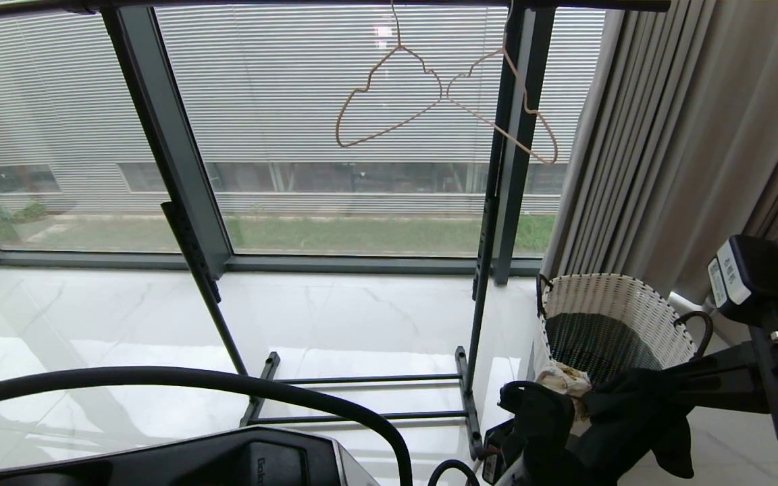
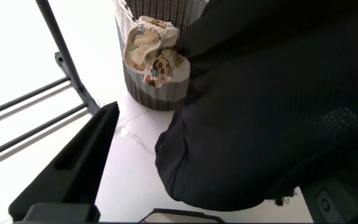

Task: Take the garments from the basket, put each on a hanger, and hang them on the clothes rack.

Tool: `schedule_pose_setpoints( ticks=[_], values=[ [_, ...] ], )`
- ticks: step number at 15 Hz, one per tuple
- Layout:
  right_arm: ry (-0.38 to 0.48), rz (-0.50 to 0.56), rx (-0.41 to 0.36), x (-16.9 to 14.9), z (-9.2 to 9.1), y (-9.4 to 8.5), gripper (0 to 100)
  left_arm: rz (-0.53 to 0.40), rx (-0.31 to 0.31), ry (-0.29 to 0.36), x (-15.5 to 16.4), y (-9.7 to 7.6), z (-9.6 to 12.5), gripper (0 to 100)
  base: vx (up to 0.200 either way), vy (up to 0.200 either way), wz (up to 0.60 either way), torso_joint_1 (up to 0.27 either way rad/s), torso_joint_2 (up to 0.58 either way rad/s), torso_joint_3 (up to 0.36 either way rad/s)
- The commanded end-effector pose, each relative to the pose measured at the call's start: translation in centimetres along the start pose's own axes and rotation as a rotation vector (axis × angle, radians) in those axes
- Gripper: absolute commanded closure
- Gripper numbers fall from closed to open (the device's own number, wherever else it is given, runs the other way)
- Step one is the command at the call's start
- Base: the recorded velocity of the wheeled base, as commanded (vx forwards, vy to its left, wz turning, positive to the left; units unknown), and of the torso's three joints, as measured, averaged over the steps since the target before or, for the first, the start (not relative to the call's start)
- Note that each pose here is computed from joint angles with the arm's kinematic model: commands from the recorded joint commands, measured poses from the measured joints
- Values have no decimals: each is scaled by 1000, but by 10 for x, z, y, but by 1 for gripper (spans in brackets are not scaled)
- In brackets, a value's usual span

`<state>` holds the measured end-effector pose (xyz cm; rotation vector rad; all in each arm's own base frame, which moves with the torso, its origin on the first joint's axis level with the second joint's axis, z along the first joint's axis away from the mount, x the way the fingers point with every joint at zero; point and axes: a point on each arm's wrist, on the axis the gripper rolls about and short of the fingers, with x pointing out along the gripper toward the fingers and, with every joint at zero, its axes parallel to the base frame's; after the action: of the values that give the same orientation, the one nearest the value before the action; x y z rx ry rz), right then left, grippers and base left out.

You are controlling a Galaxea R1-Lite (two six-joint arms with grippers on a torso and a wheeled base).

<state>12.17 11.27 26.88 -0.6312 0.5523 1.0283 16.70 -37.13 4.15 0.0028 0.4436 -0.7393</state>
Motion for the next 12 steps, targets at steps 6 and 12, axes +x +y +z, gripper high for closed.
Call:
schedule_pose_setpoints(
  ticks=[6,12],
  values=[
    [0,3,-1,0,-1,1,100,0,3,-2,0,0,0,100,0,0,0,0,0,0],
    [12,-6,17,2,-4,-1,100,-36,-14,-21,-40,6,20,100,0,0,0,0,0,0]
  ],
)
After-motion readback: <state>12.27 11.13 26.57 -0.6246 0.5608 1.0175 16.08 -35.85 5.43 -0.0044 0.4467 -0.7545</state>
